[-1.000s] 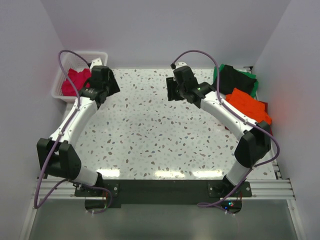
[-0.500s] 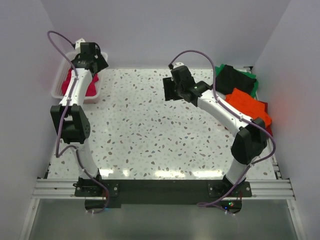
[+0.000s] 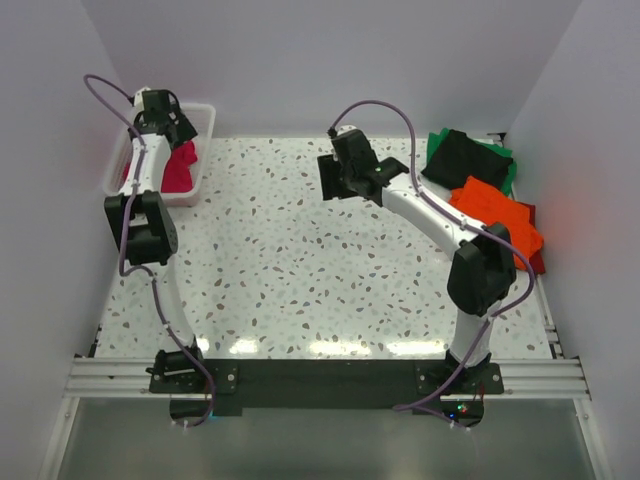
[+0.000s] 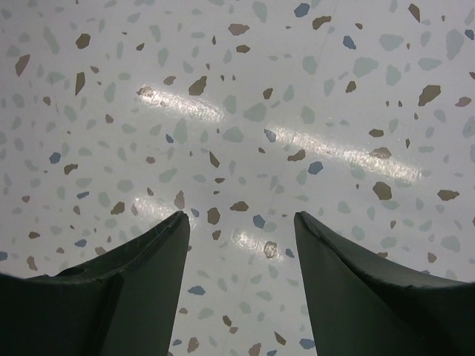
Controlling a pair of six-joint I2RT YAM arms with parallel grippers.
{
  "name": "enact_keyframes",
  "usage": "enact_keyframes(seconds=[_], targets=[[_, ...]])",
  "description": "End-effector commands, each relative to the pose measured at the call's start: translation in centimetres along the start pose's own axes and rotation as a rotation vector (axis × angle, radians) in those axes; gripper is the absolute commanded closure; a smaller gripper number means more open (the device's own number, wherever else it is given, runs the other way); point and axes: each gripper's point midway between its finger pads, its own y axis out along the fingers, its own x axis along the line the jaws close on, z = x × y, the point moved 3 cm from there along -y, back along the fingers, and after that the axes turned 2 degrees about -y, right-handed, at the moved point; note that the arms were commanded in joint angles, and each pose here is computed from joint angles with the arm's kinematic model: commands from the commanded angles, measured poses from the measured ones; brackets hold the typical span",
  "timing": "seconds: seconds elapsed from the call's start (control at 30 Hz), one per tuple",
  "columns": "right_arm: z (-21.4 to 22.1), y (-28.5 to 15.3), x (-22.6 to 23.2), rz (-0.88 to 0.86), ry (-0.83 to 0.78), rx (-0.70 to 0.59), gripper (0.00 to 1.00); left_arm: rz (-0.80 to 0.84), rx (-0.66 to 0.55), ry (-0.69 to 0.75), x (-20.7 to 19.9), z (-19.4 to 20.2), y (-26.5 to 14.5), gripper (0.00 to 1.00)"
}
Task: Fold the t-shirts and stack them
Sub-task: Grab the tshirt from the pile
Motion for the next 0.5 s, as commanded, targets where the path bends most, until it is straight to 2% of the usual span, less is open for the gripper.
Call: enact_keyframes(seconds=[0.0,0.2,0.47], targets=[[-2.0,-0.3,0.7,-0.008,0.005,-0.043,0.37,-0.003,-0.066,-0.026,0.1,-1.4,1.8,0.00],[-2.2,0.3,0.4,0.023,0.001,-0.034,0.37,-0.071,-0.014,-0.038,1.5,1.2,5.0,0.02],[-1.7,1.0,0.2,0.047,0.006,-0.005,0.37,-0.096,0.007,-0.048,2.8,2.9,7.0,0.04]])
